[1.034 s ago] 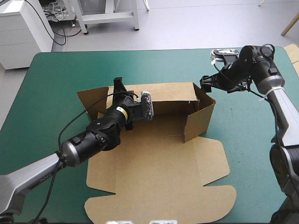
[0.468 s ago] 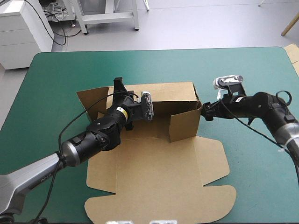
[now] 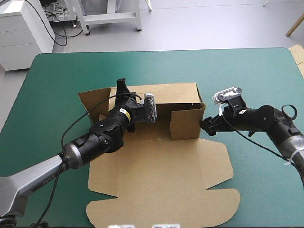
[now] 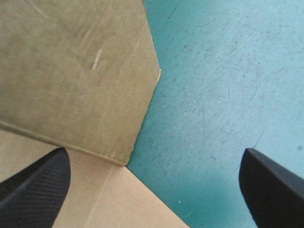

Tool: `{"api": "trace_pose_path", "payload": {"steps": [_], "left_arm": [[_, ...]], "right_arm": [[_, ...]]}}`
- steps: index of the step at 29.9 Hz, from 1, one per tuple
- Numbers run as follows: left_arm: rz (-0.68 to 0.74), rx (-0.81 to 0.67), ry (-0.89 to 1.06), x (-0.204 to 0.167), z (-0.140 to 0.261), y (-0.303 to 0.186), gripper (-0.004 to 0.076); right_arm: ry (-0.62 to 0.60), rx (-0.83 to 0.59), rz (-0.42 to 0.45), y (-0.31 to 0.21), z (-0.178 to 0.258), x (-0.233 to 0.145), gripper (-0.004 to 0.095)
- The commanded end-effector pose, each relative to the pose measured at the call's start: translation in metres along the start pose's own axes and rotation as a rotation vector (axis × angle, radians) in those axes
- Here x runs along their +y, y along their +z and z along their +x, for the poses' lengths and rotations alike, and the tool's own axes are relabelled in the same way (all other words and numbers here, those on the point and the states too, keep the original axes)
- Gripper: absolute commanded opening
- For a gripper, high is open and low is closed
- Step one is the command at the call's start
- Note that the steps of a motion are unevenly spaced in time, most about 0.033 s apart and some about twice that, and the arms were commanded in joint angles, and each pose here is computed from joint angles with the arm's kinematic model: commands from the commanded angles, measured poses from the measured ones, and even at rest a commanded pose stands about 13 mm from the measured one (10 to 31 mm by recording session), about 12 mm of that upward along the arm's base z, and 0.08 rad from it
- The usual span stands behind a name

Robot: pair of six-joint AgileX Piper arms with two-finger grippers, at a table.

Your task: Fold the box

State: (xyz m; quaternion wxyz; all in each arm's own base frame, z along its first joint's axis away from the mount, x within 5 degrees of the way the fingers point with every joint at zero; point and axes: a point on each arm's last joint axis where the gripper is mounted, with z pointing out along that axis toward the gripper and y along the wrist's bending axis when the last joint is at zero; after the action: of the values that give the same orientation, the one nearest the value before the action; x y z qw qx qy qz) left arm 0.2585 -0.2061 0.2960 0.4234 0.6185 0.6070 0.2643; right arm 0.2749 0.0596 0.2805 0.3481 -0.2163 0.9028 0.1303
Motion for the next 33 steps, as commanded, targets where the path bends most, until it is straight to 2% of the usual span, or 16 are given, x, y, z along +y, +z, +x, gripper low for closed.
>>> {"api": "trace_pose_path", "payload": {"steps": [1, 6, 14, 16, 18, 25, 30, 33], "left_arm": [[0.07, 0.063, -0.095, -0.01, 0.006, 0.002, -0.0008], [0.069, 0.054, -0.095, -0.01, 0.005, 0.002, -0.0008], [0.069, 0.049, -0.096, -0.01, 0.004, 0.002, -0.0008], [0.07, 0.061, -0.095, -0.01, 0.005, 0.002, -0.0008], [0.071, 0.068, -0.097, -0.01, 0.006, 0.002, -0.0008], [0.095, 0.035, -0.139, -0.012, 0.003, 0.002, -0.0008], [0.117, 0.016, -0.176, -0.014, 0.001, 0.001, -0.0008], [0.117, 0.018, -0.204, -0.014, 0.001, 0.001, -0.0007]], "right_arm": [[-0.021, -0.082, 0.001, -0.012, -0.012, 0.007, 0.0841], [-0.067, -0.126, -0.003, -0.009, -0.019, 0.019, 0.0791], [-0.144, -0.188, -0.013, 0.011, -0.029, 0.047, 0.0784], [-0.146, -0.202, -0.004, 0.015, -0.03, 0.049, 0.0751], [-0.143, -0.214, 0.008, 0.017, -0.031, 0.048, 0.0665], [-0.141, -0.199, -0.008, 0.017, -0.03, 0.049, 0.0221], [-0.136, -0.169, -0.035, 0.017, -0.027, 0.052, 0.0032], [-0.129, -0.159, -0.047, 0.017, -0.027, 0.053, -0.002]]}}
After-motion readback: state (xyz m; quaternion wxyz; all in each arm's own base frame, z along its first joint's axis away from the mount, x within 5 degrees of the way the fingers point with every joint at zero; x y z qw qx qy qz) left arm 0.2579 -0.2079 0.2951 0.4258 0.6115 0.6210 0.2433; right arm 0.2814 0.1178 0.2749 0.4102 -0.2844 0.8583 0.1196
